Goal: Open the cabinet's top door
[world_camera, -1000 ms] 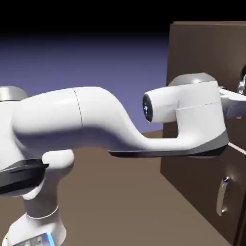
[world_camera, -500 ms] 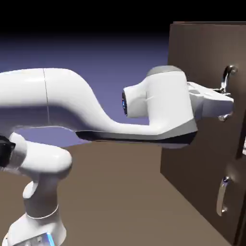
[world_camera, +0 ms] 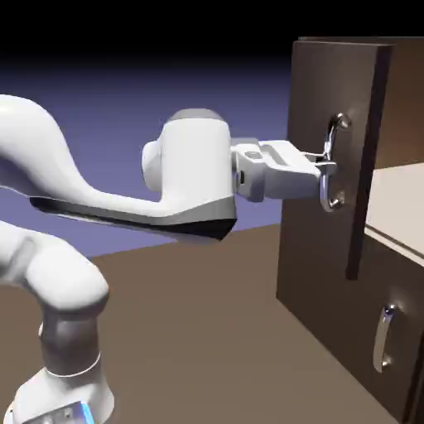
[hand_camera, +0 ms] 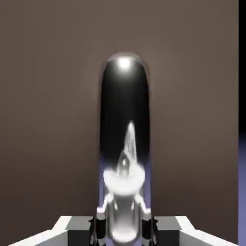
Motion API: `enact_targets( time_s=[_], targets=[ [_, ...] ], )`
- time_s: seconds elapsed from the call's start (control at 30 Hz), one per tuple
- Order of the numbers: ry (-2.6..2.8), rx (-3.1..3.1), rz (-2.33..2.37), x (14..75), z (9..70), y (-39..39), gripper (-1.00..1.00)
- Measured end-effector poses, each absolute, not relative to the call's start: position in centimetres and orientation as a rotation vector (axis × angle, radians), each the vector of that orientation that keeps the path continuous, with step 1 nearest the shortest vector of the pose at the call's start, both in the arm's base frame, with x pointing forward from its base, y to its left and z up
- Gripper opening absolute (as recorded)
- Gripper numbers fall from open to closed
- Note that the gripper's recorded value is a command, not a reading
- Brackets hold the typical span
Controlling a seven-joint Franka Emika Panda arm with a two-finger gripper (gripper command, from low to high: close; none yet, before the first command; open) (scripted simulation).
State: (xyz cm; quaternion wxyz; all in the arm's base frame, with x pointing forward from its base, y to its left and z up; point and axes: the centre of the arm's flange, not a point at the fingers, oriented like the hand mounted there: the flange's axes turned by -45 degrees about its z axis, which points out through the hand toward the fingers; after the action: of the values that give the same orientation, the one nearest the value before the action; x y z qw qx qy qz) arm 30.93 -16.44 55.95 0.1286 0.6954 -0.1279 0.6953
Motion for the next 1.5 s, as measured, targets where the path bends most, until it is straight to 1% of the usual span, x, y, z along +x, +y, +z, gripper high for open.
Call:
enact_targets(
  time_s=[0.6,1.07,1.5],
  targets=[
    [-0.596,1.868,1.868,22.9,56.0,-7.9,-1.00],
    [-0.679,1.801,1.802,20.2,55.9,-3.9,-1.00],
    [-0.812,1.684,1.684,16.7,55.9,3.6,-1.00]
  ],
)
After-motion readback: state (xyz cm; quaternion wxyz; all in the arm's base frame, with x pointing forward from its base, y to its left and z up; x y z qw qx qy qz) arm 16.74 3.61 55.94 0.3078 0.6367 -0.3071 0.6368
